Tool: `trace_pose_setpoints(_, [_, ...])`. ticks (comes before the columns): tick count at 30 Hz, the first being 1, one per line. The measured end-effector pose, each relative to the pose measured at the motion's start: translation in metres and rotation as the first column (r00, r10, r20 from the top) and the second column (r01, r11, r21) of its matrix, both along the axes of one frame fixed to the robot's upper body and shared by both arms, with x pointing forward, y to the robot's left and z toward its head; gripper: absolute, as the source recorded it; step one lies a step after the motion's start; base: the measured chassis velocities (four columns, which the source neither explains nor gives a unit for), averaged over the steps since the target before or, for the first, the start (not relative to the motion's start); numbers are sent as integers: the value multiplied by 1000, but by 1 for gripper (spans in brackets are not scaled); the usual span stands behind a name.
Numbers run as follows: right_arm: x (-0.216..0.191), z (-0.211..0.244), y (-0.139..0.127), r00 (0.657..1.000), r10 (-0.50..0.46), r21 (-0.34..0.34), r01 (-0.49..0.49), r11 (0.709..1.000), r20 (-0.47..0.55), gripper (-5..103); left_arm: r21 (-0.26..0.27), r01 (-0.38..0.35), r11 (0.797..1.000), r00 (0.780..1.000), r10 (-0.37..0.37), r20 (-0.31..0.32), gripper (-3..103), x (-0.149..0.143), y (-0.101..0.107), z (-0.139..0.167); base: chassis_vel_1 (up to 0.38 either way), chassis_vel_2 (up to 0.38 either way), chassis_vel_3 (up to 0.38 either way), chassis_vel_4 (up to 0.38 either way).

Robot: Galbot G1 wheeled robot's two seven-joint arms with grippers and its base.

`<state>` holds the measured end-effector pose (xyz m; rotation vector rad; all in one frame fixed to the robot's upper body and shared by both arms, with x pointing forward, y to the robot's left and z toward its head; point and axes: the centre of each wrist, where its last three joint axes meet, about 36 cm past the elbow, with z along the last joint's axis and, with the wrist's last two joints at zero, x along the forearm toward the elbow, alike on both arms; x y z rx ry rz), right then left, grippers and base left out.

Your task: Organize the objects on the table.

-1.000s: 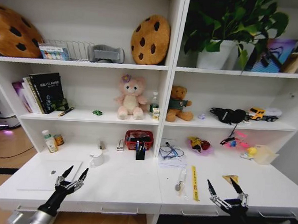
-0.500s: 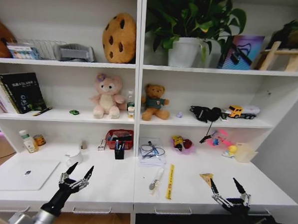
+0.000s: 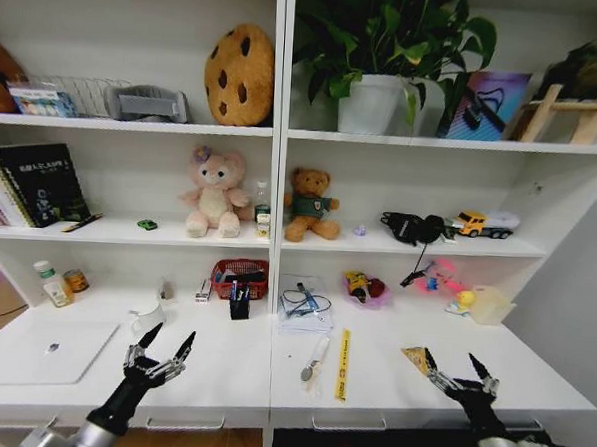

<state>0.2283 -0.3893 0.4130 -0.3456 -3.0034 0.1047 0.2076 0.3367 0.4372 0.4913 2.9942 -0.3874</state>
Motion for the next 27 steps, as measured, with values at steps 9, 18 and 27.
trace_pose_setpoints(9, [21, -10, -11, 990, -67, 13, 69, 998, -123, 100, -5, -4, 1000, 1000, 4, -4, 100, -1, 0, -3, 0, 0, 0, 0])
trace_pose_setpoints(18, [55, -34, -18, 969, -101, 27, 110, 994, -224, 100, -5, -3, 1000, 1000, 3, 1, 100, 1, 1, -1, 0, 0, 0, 0])
trace_pose_setpoints(27, [71, -47, -21, 964, -79, 33, 90, 995, -256, 83, -7, -9, 1000, 1000, 9, -5, 100, 0, 3, -3, 0, 0, 0, 0])
